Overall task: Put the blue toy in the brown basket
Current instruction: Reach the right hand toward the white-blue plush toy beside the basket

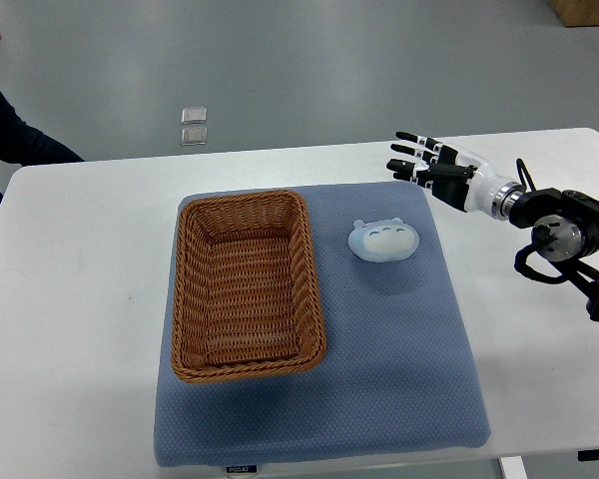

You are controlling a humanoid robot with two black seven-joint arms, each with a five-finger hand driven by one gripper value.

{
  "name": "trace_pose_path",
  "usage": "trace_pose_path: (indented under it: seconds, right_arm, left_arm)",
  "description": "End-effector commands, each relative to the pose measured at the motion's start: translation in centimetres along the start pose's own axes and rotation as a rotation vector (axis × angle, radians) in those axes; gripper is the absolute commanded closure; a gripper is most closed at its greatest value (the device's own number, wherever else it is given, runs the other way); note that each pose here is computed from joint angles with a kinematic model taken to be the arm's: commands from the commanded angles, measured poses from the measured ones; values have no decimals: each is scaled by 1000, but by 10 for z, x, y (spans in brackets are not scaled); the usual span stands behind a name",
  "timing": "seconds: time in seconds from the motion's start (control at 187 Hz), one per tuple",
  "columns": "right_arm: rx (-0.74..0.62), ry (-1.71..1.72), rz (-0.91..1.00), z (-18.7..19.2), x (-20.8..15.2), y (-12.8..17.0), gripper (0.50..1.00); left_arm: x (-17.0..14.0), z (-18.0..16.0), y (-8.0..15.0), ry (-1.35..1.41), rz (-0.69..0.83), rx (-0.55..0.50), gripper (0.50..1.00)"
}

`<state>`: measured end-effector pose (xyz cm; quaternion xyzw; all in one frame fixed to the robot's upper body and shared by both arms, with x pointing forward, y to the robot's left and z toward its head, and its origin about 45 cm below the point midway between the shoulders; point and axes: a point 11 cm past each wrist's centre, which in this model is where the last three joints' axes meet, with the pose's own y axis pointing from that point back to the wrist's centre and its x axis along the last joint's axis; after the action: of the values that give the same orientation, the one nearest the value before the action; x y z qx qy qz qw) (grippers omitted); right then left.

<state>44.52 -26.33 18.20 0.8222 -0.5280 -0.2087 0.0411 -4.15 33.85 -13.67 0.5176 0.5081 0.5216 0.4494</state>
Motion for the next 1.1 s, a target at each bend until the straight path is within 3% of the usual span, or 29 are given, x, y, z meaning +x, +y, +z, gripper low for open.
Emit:
trace_pose_path:
  seconds: [0.0, 0.385, 0.631, 0.877, 1.096]
  right_arm:
    - [-5, 26, 2, 0, 2, 1, 583]
    - [-21, 119, -21, 2, -2, 1, 585]
    - [-65, 581, -129, 1, -7, 7, 587]
    - [-90, 892, -289, -44, -14, 15, 585]
    - [-225, 1226, -365, -28, -23, 11, 585]
  left_arm:
    - [0, 0, 0, 0, -2, 0, 500]
    - [0, 4, 0, -4, 4, -8, 500]
    - [1, 6, 0, -4, 6, -13, 500]
    - [1, 6, 0, -4, 6, -11, 500]
    - [1, 5, 0, -6, 6, -11, 500]
